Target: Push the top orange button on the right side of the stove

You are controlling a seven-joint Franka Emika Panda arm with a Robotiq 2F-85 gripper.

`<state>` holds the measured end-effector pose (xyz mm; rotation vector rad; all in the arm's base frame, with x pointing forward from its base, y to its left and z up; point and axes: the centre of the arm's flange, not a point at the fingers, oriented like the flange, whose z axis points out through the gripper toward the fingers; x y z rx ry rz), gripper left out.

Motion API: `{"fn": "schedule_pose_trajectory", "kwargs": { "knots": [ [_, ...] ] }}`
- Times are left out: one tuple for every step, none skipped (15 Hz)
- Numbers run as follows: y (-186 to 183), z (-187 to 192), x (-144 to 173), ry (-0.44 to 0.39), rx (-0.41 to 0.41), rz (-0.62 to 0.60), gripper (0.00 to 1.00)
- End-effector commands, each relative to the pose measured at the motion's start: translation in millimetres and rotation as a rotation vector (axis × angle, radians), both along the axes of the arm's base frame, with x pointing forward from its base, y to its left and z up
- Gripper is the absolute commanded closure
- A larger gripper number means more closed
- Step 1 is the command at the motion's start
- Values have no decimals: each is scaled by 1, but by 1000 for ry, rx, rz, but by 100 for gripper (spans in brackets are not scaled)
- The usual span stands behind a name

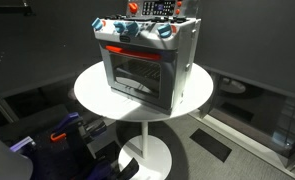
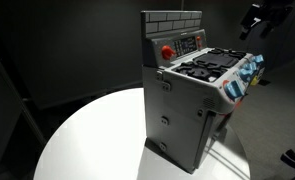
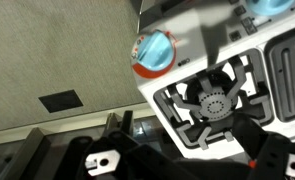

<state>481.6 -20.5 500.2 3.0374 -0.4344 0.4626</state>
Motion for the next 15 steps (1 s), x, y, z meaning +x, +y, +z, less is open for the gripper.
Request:
{"fn": "schedule_pose_trajectory", "kwargs": {
  "knots": [
    [10, 5, 42, -38, 2, -33, 0],
    [13, 4, 49, -43, 8, -34, 0],
    [16, 3, 56, -47, 12, -38, 0],
    [19, 2, 62, -51, 14, -40, 0],
    [21, 1, 68, -54, 18, -41, 0],
    [24, 0, 75, -53, 22, -41, 0],
    [26, -1, 80, -54, 26, -44, 0],
    [28, -1, 85, -54, 31, -42, 0],
    [31, -2, 90, -55, 34, -43, 0],
    [32, -2, 94, -56, 36, -44, 0],
    [34, -2, 98, -57, 37, -44, 0],
    [35, -2, 102, -57, 38, -46, 0],
    [36, -2, 105, -56, 42, -48, 0],
    [37, -3, 108, -56, 43, -51, 0],
    [37, -3, 111, -55, 45, -55, 0]
  ]
}}
